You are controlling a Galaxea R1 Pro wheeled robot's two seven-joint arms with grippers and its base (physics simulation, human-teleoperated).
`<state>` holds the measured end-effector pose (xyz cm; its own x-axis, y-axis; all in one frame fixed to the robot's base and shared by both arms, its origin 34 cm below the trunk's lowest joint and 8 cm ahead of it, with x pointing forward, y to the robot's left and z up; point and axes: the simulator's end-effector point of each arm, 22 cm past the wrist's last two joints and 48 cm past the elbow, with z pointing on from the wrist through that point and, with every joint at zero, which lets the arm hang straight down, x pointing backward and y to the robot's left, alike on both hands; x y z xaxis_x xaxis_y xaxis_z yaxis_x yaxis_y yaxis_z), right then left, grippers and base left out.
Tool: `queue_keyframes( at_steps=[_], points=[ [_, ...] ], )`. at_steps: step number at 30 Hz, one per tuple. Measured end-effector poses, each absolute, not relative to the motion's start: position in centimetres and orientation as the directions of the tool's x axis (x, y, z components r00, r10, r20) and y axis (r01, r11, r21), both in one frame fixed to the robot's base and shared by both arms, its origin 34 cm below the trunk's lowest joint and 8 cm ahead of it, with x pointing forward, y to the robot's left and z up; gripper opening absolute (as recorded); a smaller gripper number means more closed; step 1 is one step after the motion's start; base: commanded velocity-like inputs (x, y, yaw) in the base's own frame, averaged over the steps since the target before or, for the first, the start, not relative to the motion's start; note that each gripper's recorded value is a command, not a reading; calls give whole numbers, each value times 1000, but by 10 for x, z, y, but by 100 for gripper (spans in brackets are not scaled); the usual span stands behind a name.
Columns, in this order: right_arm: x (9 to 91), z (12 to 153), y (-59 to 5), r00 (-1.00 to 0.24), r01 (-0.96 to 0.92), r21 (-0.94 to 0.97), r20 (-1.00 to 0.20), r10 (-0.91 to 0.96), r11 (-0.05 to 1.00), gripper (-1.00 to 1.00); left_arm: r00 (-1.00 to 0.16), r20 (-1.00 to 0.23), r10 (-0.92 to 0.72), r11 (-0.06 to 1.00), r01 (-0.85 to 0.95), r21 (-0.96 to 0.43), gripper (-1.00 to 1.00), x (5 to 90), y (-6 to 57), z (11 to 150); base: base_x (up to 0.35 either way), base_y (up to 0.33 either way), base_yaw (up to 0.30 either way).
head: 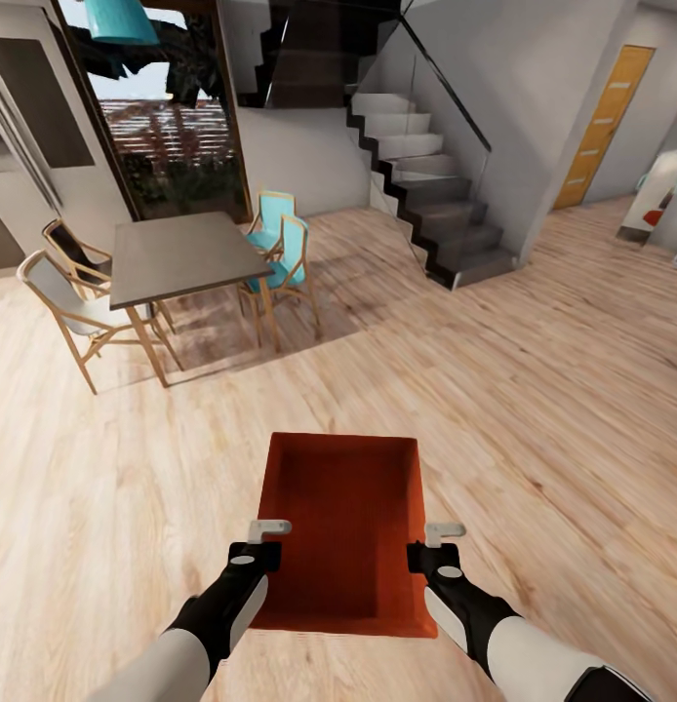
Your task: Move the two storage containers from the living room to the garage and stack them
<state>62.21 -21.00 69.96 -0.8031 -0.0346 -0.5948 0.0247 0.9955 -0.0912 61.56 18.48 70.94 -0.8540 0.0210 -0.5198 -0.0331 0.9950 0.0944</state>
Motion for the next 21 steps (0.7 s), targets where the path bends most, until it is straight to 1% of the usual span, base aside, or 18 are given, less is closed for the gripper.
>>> queue_keyframes(
  at_steps=[21],
  points=[
    [622,700,-210,-803,25,-91,-595,-35,996,-100,-854,-520,21,995,-33,94,-100,616,185,709,322,0,0]
  ],
)
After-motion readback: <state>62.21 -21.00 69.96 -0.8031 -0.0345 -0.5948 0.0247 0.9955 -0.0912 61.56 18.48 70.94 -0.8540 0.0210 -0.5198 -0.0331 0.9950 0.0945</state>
